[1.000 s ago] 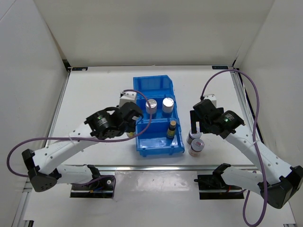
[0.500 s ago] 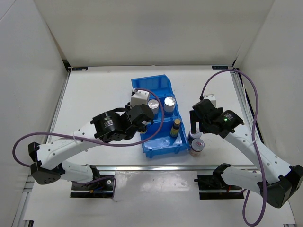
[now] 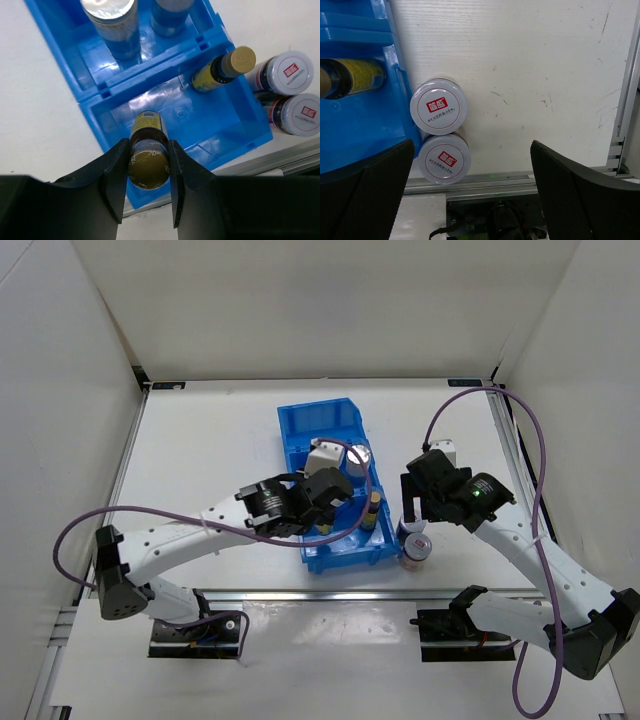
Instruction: Organize the condiment bottles
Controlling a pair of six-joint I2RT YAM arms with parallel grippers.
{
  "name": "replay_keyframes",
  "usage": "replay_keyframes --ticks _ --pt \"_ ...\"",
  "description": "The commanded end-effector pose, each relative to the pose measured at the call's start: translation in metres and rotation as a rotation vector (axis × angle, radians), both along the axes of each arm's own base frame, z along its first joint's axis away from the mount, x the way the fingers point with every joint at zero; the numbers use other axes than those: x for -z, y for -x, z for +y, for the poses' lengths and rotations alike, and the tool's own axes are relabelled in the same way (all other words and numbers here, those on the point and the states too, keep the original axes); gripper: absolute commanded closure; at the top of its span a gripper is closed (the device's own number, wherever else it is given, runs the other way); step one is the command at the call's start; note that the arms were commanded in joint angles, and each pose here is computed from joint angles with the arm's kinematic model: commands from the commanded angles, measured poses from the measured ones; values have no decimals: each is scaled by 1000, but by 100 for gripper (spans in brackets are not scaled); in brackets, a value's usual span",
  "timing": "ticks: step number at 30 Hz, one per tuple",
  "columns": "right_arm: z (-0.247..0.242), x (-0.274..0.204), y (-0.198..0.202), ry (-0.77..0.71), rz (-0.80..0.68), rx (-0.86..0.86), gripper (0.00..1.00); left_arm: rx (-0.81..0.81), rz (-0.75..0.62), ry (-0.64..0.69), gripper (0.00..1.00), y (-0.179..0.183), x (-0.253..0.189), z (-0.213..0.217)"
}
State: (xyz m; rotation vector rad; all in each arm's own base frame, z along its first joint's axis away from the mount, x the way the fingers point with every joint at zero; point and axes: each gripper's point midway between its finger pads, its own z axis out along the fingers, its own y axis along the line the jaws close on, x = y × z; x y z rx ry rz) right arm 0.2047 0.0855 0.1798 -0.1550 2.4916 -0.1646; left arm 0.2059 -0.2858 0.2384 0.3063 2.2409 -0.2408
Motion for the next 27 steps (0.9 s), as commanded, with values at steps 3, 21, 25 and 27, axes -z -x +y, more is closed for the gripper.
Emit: replay_keyframes --ticks 3,21,25,27 --pt "1 -1 -3 -3 -13 3 0 16 22 90 89 -3 16 -33" --pt "2 3 -4 9 2 3 0 -24 78 6 27 2 78 -21" --pt "2 3 -4 9 2 3 0 -25 82 -3 9 3 82 -19" --pt "2 5 -4 16 11 3 0 -24 78 6 4 3 79 -19"
